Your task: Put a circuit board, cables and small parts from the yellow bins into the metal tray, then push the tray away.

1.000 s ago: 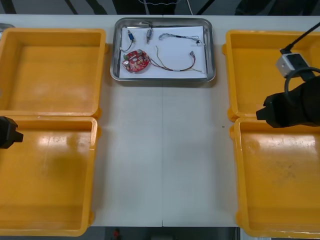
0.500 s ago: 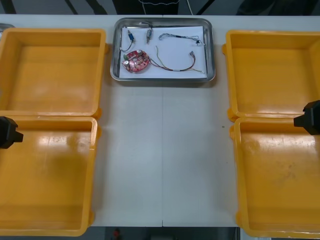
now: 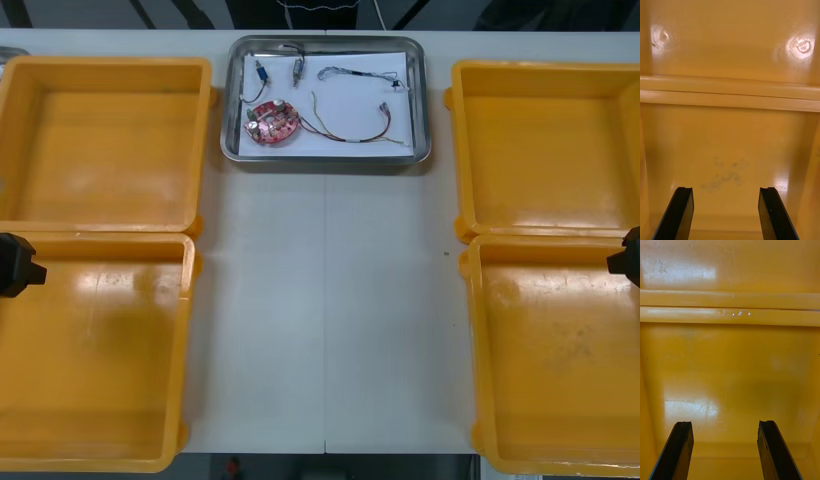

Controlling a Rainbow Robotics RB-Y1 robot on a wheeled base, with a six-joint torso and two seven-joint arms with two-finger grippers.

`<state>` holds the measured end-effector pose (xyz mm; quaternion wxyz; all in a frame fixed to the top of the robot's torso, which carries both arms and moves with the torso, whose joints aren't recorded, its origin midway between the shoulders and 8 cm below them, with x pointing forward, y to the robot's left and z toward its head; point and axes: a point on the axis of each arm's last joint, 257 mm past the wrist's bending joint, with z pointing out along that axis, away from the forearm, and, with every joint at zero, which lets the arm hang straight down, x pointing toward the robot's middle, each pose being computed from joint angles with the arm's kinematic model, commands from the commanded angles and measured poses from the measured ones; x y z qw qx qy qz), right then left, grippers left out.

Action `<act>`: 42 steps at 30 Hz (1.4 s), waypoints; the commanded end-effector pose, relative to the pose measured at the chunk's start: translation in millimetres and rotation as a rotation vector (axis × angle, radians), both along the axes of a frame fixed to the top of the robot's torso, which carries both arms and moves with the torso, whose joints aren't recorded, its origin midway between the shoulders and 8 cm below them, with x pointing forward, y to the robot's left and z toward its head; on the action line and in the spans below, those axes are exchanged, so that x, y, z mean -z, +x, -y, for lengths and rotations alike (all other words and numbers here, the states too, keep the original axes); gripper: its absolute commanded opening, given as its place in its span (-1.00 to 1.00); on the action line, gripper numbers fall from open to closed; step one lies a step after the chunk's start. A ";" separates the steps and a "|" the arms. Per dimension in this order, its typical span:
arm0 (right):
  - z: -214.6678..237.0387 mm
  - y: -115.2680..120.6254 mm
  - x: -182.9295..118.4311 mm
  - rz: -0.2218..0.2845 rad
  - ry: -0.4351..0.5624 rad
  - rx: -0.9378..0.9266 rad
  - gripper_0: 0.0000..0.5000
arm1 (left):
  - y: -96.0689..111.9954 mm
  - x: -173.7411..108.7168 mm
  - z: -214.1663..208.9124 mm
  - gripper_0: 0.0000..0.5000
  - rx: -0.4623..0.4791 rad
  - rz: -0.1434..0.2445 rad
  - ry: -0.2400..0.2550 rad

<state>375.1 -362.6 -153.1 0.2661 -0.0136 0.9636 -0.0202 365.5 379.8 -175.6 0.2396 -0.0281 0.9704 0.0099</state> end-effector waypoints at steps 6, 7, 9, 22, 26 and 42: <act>28.7 -11.5 -11.5 -0.011 0.014 0.061 1.00 | -5.3 -13.4 -15.0 1.00 0.050 0.015 0.080; 30.5 -12.4 -12.0 -0.013 0.013 0.063 1.00 | -5.3 -13.4 -15.0 1.00 0.050 0.015 0.080; 32.2 -13.6 -12.0 -0.014 0.012 0.064 1.00 | -5.3 -13.4 -15.0 1.00 0.050 0.015 0.080; 38.0 -17.2 -12.8 -0.022 0.001 0.072 1.00 | -5.3 -13.4 -15.0 1.00 0.050 0.015 0.080; 38.0 -17.2 -12.8 -0.022 0.001 0.072 1.00 | -5.3 -13.4 -15.0 1.00 0.050 0.015 0.080; 38.0 -17.2 -12.8 -0.022 0.001 0.072 1.00 | -5.3 -13.4 -15.0 1.00 0.050 0.015 0.080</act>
